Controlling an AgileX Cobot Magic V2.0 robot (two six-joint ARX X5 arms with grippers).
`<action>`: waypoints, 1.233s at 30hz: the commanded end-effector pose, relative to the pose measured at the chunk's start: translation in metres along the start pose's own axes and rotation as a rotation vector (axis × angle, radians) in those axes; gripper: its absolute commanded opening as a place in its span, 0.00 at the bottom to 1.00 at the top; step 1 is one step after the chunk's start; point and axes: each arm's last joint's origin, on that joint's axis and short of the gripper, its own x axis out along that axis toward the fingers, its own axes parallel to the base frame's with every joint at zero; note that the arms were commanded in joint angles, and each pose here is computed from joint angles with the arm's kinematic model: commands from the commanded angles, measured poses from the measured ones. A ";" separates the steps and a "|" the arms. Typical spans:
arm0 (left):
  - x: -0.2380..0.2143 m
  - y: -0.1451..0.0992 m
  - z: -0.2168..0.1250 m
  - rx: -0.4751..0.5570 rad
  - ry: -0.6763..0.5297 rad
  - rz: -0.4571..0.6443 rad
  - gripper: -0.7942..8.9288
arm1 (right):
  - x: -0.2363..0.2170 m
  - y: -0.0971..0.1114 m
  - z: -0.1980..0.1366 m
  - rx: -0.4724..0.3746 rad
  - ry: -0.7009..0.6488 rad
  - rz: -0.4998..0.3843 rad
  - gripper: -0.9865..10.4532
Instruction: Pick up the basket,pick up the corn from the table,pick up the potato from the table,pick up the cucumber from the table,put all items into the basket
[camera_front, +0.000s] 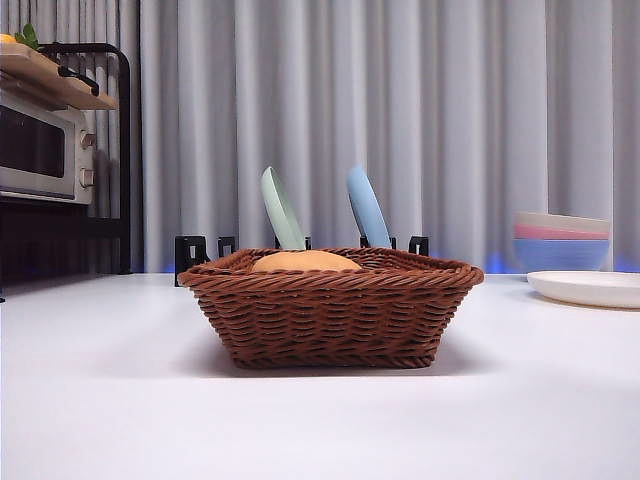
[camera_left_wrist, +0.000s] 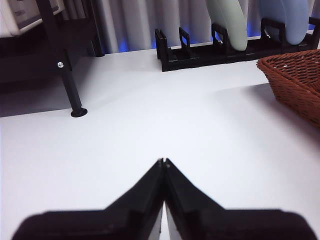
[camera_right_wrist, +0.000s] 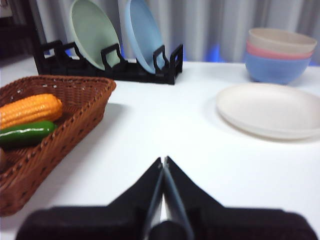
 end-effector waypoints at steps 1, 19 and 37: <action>0.001 0.000 -0.004 -0.007 0.011 0.004 0.08 | 0.001 0.000 -0.005 0.067 0.026 0.000 0.09; 0.001 0.000 -0.004 -0.007 0.011 0.004 0.08 | 0.001 0.000 -0.007 0.103 0.055 -0.006 0.09; 0.001 0.000 -0.004 -0.007 0.011 0.004 0.08 | 0.000 0.000 -0.007 0.103 0.055 -0.006 0.09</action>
